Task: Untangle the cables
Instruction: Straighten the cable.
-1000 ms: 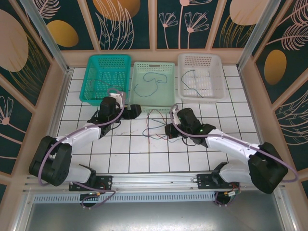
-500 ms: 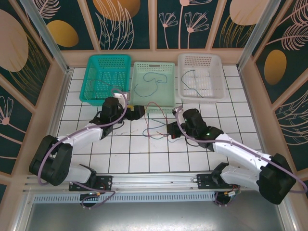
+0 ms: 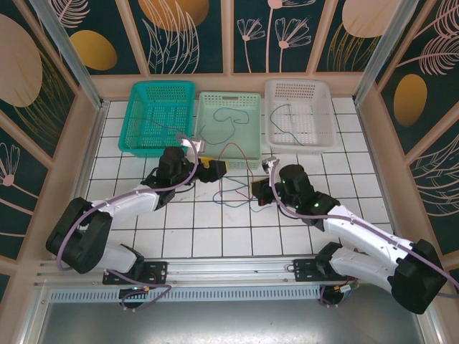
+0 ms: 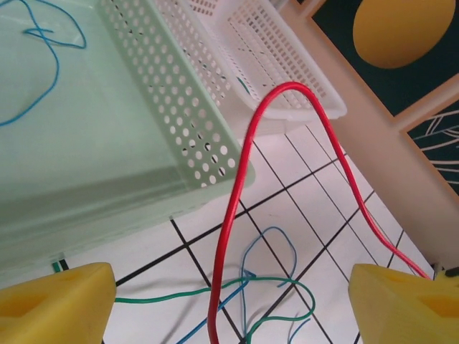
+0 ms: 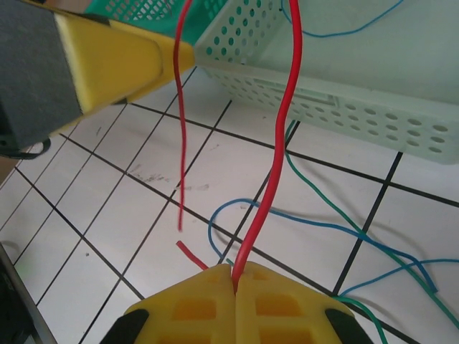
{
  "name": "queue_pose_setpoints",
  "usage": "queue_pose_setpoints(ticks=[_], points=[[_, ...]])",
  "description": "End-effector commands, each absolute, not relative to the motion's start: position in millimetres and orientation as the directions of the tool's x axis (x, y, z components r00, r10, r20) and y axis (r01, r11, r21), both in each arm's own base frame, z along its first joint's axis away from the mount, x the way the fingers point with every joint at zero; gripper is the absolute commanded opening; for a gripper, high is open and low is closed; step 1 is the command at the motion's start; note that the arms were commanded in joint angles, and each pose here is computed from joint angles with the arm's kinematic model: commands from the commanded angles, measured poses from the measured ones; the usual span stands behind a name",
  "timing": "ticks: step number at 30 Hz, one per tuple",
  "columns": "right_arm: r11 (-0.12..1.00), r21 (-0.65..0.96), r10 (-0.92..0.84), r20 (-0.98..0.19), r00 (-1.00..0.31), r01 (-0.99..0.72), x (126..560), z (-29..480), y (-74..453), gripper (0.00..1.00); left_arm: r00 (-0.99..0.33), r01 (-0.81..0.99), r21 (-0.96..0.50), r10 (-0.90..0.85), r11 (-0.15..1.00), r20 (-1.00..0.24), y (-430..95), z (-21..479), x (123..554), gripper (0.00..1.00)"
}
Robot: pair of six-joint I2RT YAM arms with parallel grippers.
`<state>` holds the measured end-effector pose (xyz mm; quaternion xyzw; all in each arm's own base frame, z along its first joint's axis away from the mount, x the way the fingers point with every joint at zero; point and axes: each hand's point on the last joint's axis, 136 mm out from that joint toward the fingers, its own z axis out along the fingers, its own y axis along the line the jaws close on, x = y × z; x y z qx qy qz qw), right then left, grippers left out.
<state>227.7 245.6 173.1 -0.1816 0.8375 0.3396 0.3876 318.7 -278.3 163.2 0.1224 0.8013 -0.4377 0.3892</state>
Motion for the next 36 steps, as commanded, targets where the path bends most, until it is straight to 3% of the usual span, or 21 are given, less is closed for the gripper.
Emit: queue_pose_setpoints(ticks=[1, 3, 10, 14, 22, 32, 36], points=[[0.670, 0.418, -0.015, -0.818, -0.575, -0.613, 229.5, 193.0, 249.2, 0.00, -0.650, 0.577, -0.612, -0.150, 0.541, -0.745, -288.5, 174.4, 320.1, 0.75], [0.662, 0.418, -0.023, -0.819, -0.574, -0.622, 227.7, 192.7, 250.3, 0.00, -0.650, 0.579, -0.609, -0.144, 0.542, -0.746, -288.9, 172.9, 319.4, 0.67], [0.646, 0.417, -0.059, -0.808, -0.586, -0.640, 221.5, 186.3, 251.9, 0.00, -0.629, 0.578, -0.563, -0.117, 0.591, -0.768, -283.6, 169.3, 323.7, 0.28], [0.672, 0.396, -0.100, -0.789, -0.606, -0.626, 220.2, 176.6, 245.0, 0.00, -0.603, 0.556, -0.469, -0.055, 0.687, -0.796, -270.6, 162.9, 332.0, 0.19], [0.730, 0.380, -0.175, -0.699, -0.693, -0.568, 215.7, 136.3, 230.6, 0.00, -0.513, 0.437, -0.065, 0.189, 0.897, -0.837, -218.4, 166.8, 366.9, 0.13], [0.596, 0.456, -0.319, -0.621, -0.716, -0.661, 192.0, 119.2, 260.1, 0.00, -0.406, 0.388, 0.274, 0.430, 0.880, -0.807, -183.0, 193.5, 379.8, 0.16], [0.567, 0.459, -0.332, -0.632, -0.700, -0.684, 188.7, 122.3, 264.3, 0.00, -0.396, 0.386, 0.309, 0.459, 0.869, -0.796, -179.0, 195.7, 378.9, 0.20]])
